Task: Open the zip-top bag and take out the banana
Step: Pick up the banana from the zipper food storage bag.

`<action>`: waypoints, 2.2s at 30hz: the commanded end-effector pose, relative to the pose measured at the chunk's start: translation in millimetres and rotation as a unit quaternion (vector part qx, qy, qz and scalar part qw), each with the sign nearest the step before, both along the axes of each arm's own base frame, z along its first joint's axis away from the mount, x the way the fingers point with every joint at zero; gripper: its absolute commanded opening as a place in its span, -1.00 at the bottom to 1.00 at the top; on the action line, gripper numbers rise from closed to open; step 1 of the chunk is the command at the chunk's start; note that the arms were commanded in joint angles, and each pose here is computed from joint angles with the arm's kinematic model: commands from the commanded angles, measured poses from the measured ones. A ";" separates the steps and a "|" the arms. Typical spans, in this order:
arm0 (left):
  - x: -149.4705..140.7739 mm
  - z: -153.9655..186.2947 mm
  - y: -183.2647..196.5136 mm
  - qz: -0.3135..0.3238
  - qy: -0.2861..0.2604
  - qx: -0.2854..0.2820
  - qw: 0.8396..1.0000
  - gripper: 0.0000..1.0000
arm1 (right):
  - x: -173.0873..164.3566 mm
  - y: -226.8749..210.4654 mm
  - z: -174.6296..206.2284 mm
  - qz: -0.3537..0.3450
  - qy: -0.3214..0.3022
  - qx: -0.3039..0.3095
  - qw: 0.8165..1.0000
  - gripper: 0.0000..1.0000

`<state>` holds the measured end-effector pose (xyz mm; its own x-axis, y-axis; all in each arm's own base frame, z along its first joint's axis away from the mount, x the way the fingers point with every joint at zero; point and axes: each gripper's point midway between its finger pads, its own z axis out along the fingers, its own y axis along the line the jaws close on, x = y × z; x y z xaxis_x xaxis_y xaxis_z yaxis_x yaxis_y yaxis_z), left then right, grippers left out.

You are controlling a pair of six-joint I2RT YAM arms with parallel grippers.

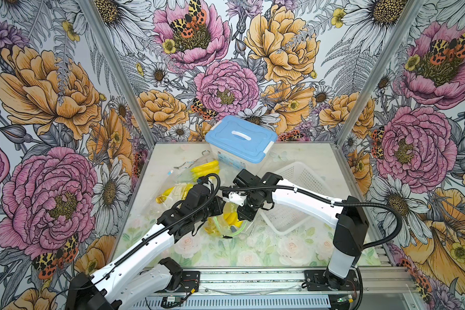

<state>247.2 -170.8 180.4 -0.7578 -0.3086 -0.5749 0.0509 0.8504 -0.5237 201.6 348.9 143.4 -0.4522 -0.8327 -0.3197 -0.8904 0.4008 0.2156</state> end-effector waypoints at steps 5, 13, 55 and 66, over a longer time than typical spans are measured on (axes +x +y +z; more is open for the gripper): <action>17.0 14.3 36.8 0.110 -0.046 -0.024 0.993 -0.51 | -24.7 1.8 -2.1 0.038 -0.005 -0.003 0.999 -1.00; 20.2 24.0 56.8 0.158 -0.069 -0.032 0.985 -0.50 | -31.2 2.3 -16.5 0.045 -0.008 -0.025 0.999 -1.00; -15.7 -37.8 -10.1 -0.110 0.054 0.010 0.992 0.04 | 22.2 22.9 58.0 -0.024 -0.064 0.097 0.993 -1.00; 7.9 -25.4 -10.5 -0.073 0.039 0.037 0.996 -1.00 | 7.7 29.7 56.0 -0.004 -0.041 0.118 0.992 -1.00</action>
